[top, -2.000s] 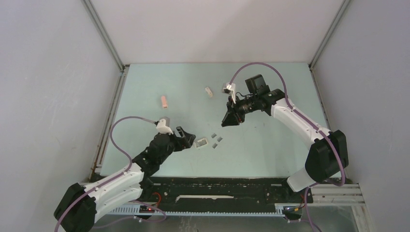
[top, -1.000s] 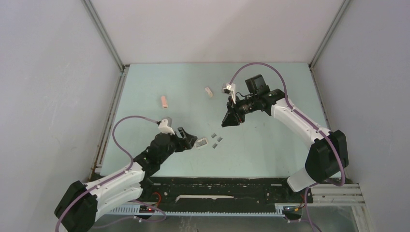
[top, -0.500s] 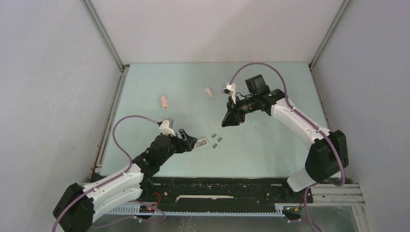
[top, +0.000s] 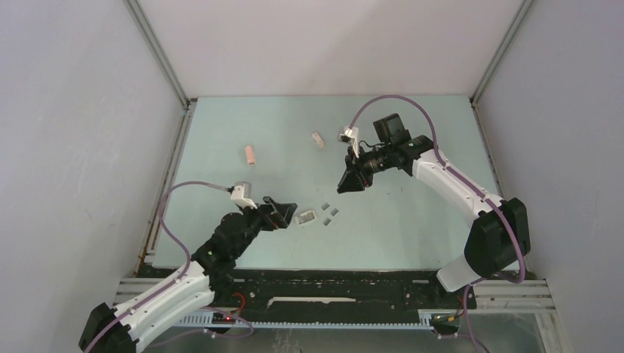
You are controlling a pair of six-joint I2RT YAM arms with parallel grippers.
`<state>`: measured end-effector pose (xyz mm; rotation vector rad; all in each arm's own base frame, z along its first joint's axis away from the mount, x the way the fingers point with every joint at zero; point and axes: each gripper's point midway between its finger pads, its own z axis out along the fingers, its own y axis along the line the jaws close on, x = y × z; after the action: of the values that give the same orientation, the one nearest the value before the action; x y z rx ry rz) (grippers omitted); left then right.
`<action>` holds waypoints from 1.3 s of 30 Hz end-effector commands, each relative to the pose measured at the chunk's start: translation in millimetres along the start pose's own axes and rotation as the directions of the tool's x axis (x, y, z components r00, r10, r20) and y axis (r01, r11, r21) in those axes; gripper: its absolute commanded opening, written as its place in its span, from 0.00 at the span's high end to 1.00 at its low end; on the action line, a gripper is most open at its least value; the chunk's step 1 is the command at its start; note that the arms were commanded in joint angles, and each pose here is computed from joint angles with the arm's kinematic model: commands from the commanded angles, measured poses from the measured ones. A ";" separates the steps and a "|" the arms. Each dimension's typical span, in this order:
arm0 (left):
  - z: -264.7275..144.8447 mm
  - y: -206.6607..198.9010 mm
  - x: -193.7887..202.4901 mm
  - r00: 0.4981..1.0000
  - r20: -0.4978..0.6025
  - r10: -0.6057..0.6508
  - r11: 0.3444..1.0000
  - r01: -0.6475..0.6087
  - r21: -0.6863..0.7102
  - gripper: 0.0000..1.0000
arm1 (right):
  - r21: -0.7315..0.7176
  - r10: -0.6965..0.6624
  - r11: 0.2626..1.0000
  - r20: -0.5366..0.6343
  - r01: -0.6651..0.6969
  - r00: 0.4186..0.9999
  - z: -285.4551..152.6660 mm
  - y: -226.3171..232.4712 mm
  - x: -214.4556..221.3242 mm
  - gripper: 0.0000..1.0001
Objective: Unload the staples from the stapler
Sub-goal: Adjust the staple in the staple box.
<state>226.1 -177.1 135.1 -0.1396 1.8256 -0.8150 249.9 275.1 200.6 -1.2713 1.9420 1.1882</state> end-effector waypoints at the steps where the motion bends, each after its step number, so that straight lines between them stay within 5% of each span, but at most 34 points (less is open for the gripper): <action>1: 2.9 7.1 4.4 0.999 0.000 -0.033 0.999 0.033 -0.010 0.00 | -0.014 -0.026 1.000 0.018 0.026 1.000 -3.3 4.0 -4.9 0.66; 26: 17.9 5.7 18.0 0.991 -0.105 -0.076 0.995 0.070 -0.066 0.02 | -0.015 -0.025 1.000 0.017 0.026 1.000 -3.1 4.0 -4.7 0.66; 39: 25.1 0.6 27.6 0.989 -0.146 -0.005 0.976 -0.027 -0.217 0.04 | -0.019 -0.029 0.999 0.018 0.029 0.999 -2.9 5.4 -5.2 0.66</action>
<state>223.4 -198.7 86.6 -0.1471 2.1002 -0.6769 249.8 275.1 200.6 -1.2714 1.9418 1.1887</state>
